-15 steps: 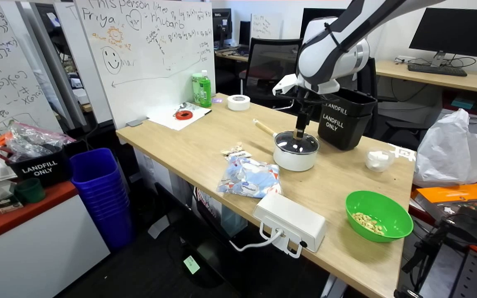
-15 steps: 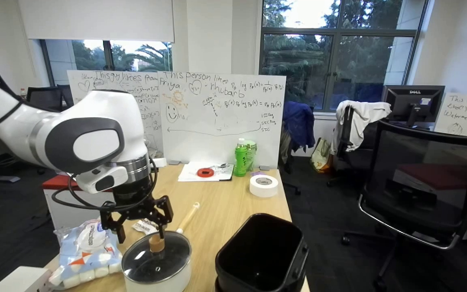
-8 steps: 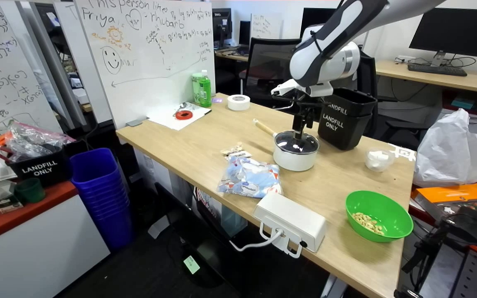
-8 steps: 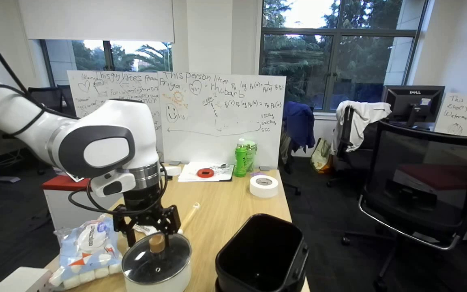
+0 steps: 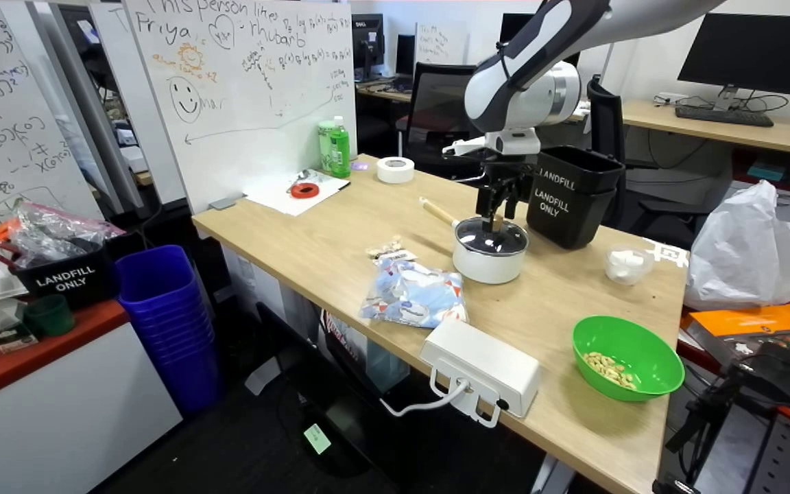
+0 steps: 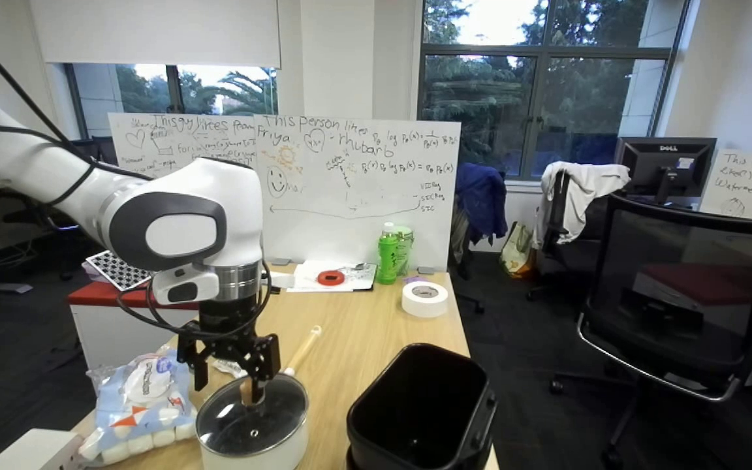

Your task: Take the lid off the pot and put it on the table

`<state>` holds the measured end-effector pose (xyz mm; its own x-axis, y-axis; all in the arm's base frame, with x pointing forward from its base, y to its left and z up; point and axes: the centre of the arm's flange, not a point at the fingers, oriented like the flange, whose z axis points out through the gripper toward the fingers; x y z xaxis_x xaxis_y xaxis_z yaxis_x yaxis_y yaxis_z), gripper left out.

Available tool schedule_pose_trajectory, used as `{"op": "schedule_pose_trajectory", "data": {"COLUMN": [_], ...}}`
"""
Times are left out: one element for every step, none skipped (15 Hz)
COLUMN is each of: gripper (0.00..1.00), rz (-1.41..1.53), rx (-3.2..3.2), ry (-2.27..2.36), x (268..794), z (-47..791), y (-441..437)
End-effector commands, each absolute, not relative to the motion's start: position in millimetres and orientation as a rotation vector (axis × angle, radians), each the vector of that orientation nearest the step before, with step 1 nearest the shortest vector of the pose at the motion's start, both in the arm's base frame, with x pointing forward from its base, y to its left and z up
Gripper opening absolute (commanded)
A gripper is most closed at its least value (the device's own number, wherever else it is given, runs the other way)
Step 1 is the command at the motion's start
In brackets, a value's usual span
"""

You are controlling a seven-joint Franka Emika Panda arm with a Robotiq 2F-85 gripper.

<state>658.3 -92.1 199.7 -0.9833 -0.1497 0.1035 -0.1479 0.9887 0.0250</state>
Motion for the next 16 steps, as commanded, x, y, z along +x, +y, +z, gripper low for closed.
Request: {"op": "schedule_pose_trajectory", "data": {"gripper": [1.00, 1.00, 1.00, 1.00, 1.00, 1.00, 1.00, 1.00, 1.00, 0.96, 0.83, 0.72, 0.69, 0.61, 0.54, 0.47], "rz": [-0.051, -0.042, -0.039, -0.033, -0.028, -0.022, -0.018, -0.015, -0.016, -0.020, -0.025, -0.031, -0.035, -0.038, -0.044, -0.045], "rx": [0.139, 0.112, 0.090, 0.074, 0.059, 0.046, 0.035, 0.029, 0.018, 0.008, -0.008, -0.020, -0.033, -0.045, -0.055, -0.065], "ry": [-3.024, -3.037, -3.045, -3.053, -3.058, -3.062, -3.064, -3.067, -3.065, -3.065, -3.063, -3.062, -3.064, -3.063, -3.061, -3.060], "x": [674.3, 676.4, 677.6, 679.0, 679.8, 681.0, 681.3, 682.0, 682.3, 682.7, 683.0, 683.0, 683.2, 683.2, 683.2, 683.4], "z": [201.0, 201.2, 201.2, 201.5, 200.9, 201.1, 200.0, 200.3, 199.0, 199.1, 198.6, 198.4, 198.6, 198.4, 198.6, 199.1], "y": [-91.3, -93.2, -94.9, -96.3, -96.8, -97.3, -97.6, -96.8, -96.7, -96.3, -96.2, -96.2, -96.7, -97.5, -98.0, -98.5]}}
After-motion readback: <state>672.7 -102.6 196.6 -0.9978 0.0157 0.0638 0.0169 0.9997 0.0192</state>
